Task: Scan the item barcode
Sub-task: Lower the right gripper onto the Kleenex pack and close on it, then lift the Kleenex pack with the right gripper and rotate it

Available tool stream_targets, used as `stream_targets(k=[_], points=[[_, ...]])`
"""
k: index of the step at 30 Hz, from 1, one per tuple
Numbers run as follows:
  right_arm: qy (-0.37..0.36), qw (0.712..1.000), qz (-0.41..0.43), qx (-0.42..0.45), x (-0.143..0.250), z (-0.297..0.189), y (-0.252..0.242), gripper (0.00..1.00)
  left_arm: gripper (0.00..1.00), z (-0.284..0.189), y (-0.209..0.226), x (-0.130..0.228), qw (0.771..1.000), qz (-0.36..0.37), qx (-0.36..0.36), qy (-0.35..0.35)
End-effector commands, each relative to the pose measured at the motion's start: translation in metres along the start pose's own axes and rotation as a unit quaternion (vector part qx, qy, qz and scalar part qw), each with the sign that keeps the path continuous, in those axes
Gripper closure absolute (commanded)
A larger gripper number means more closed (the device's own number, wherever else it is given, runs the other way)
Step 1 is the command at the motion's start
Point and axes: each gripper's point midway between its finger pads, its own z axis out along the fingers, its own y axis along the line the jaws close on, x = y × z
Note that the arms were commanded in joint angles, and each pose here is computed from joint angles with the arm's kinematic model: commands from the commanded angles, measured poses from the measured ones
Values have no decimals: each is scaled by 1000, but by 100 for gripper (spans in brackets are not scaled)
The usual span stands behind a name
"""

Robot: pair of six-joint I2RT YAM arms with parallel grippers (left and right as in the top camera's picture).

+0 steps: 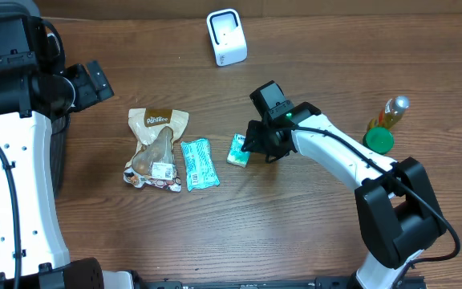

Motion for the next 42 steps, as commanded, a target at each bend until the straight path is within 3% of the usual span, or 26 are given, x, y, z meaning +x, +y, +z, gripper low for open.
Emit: stream_targets(k=[1,18,38,42], points=[[-13,999,38,23,2,7,-13,62,0,-1,-1,-1,1000,7,1,-2],[-5,998,57,-38,13,30,-4,74,0,-1,-1,-1,1000,7,1,-2],[-6,996,56,-63,18,39,-2,74,0,-1,-1,-1,1000,7,1,-2],[-4,995,75,-62,24,44,-8,83,0,-1,-1,-1,1000,7,1,-2]])
